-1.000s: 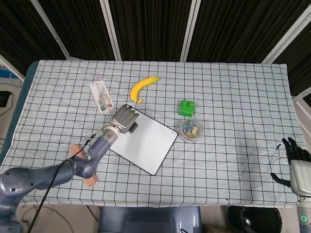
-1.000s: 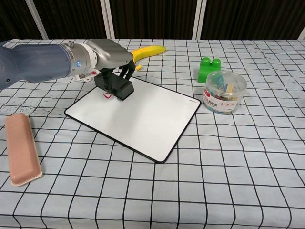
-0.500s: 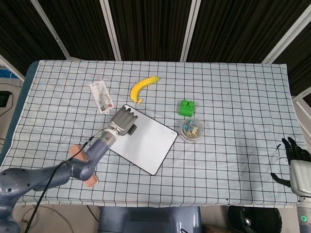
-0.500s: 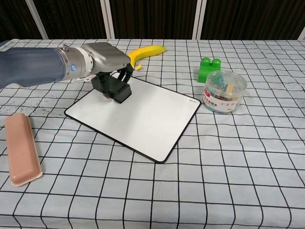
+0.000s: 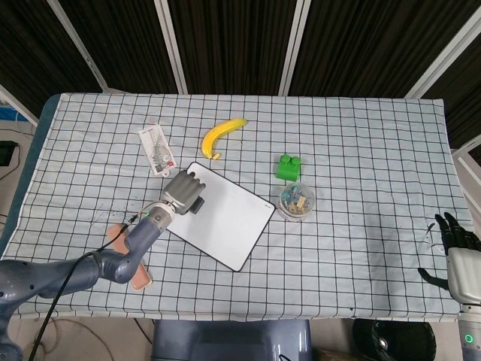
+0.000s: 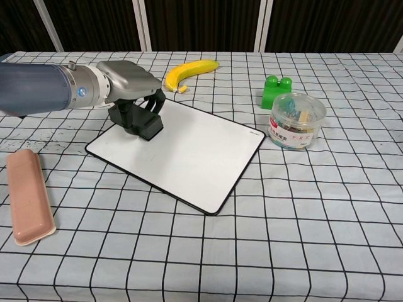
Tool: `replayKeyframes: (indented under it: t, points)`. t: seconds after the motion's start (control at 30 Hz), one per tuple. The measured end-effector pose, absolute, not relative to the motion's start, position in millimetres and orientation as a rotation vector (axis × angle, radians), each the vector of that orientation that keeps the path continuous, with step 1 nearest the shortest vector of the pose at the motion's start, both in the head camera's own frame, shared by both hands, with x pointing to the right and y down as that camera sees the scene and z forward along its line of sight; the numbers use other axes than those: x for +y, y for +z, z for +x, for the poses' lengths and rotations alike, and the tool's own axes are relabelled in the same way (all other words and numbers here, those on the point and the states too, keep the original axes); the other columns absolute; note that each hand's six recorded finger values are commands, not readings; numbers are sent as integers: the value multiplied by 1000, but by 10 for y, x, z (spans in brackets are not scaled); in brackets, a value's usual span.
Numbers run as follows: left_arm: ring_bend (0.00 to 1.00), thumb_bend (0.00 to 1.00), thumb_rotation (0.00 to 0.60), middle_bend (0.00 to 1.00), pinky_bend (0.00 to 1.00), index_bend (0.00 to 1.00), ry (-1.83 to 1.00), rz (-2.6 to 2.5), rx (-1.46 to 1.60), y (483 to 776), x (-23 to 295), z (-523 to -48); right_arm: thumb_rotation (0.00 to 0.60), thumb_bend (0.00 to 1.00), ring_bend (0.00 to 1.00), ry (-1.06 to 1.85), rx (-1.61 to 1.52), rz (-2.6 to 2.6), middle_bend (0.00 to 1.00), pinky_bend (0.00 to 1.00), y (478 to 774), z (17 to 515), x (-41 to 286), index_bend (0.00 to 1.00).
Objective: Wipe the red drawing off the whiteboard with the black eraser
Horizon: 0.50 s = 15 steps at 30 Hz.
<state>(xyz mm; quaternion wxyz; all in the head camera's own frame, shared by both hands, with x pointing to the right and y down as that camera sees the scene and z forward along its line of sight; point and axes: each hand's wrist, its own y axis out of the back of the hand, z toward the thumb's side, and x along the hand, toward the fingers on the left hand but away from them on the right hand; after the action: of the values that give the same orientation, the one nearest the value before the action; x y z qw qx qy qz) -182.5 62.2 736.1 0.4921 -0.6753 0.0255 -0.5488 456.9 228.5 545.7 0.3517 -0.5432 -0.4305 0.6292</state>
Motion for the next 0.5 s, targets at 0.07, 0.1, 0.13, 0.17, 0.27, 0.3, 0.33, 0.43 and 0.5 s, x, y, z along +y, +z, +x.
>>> replayKeyframes:
  t: [0.07,0.1,0.13,0.17,0.27,0.3,0.33,0.43,0.5]
  points:
    - [260,274,600,467,391,482,-1331,-1636,68,7361,612,-1815,600,30,168,1629,-1113,-1407,84,183,5461,4569,2285,0]
    - [260,274,600,467,391,483,-1326,-1633,75,7361,599,-1802,600,30,168,1629,-1112,-1408,84,183,5462,4568,2286,0]
    - [260,274,600,467,391,483,-1324,-1630,81,7364,586,-1793,600,30,168,1629,-1112,-1408,84,183,5463,4567,2286,0]
    - [260,274,600,468,391,483,-1321,-1628,87,7367,572,-1784,600,31,168,1629,-1112,-1408,84,183,5463,4567,2286,0]
    - [260,274,600,468,391,483,-1315,-1616,101,7392,522,-1758,600,30,168,1631,-1114,-1408,84,183,5464,4568,2288,0]
    - [260,274,600,468,391,483,-1312,-1612,106,7405,502,-1741,600,31,168,1630,-1114,-1409,84,183,5464,4567,2289,0]
    - [260,274,600,468,391,484,-1307,-1609,110,7411,486,-1724,600,30,168,1630,-1113,-1410,84,183,5464,4566,2290,0]
    - [260,274,600,468,391,484,-1280,-1594,119,7409,438,-1647,600,30,168,1630,-1111,-1414,84,183,5468,4560,2293,0]
    - [260,274,600,468,391,485,-1265,-1592,129,7405,414,-1593,600,30,168,1630,-1111,-1415,84,183,5470,4558,2293,0]
